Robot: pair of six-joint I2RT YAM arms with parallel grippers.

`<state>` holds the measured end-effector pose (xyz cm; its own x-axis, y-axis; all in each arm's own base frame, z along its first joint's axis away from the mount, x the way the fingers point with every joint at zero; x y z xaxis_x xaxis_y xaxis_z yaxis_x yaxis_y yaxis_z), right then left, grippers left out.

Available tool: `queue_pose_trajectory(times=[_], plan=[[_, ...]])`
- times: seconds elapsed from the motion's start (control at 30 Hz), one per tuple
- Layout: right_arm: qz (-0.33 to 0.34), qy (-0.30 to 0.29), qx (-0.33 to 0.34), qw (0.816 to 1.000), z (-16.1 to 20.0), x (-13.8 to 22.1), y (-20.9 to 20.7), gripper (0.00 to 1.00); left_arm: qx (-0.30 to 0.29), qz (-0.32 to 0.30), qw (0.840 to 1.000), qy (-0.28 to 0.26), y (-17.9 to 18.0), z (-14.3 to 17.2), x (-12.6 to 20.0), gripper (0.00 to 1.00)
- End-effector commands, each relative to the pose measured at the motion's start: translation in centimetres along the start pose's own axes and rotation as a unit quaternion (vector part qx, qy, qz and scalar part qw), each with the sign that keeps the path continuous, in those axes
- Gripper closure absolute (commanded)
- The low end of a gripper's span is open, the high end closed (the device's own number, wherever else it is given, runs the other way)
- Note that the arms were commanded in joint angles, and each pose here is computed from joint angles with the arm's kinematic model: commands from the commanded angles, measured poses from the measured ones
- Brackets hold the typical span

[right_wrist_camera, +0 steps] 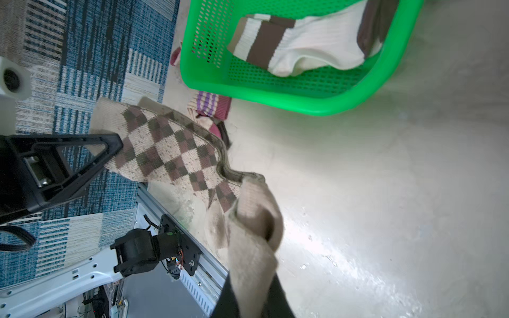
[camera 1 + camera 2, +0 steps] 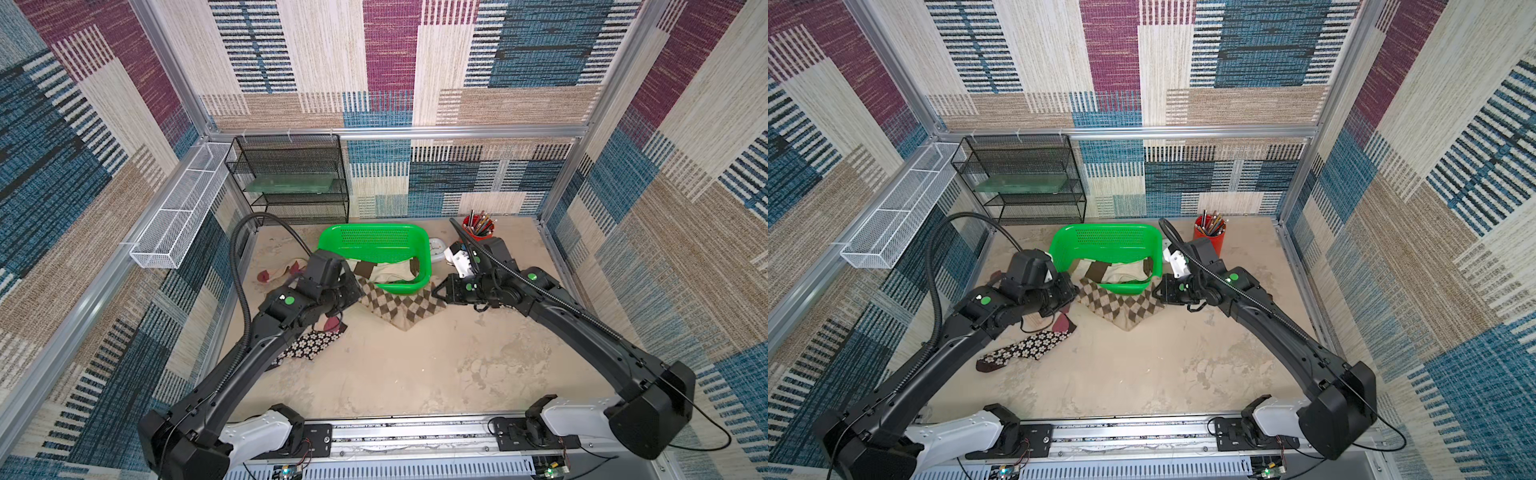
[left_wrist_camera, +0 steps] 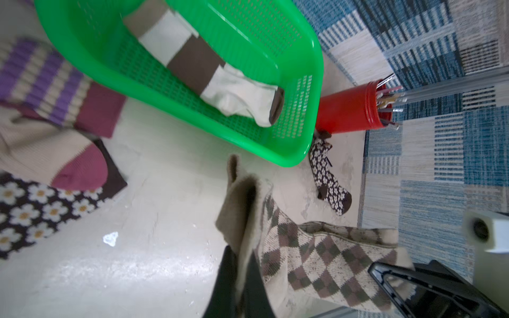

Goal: Place the socks together as a pair
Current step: Place a pair of socks in the bin.

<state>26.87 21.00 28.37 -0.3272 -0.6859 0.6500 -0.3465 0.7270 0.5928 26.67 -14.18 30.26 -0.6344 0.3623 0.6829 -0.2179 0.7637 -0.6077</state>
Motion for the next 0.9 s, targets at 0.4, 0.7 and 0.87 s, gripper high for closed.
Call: queue_pose_trajectory(times=[0.4,0.7,0.87], plan=[[0.005,0.021,0.012,1.0,-12.8,-12.0,-1.4,0.94,-0.059,-0.05,0.997,0.01,0.9,-11.9,-7.0,0.99],[0.048,0.049,-0.016,0.998,-12.6,-17.6,-6.5,0.93,-0.083,-0.093,0.991,0.049,2.6,-13.5,-13.6,0.99],[0.045,0.032,-0.021,0.998,-13.4,-17.8,-7.2,0.94,-0.085,-0.086,0.991,0.05,2.3,-14.3,-14.5,1.0]])
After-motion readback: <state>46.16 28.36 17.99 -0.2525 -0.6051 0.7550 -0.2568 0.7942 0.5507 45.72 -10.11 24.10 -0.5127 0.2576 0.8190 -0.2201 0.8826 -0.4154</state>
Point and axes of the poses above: each gripper's point midway between its finger pads, its own x axis back along the fingers, its own y axis along the line the jaws close on, z = x × y, the point moved 6 cm from there along x, back along the fingers, and after that the axes turned 3 degrees about x, right-handed, at the moved point
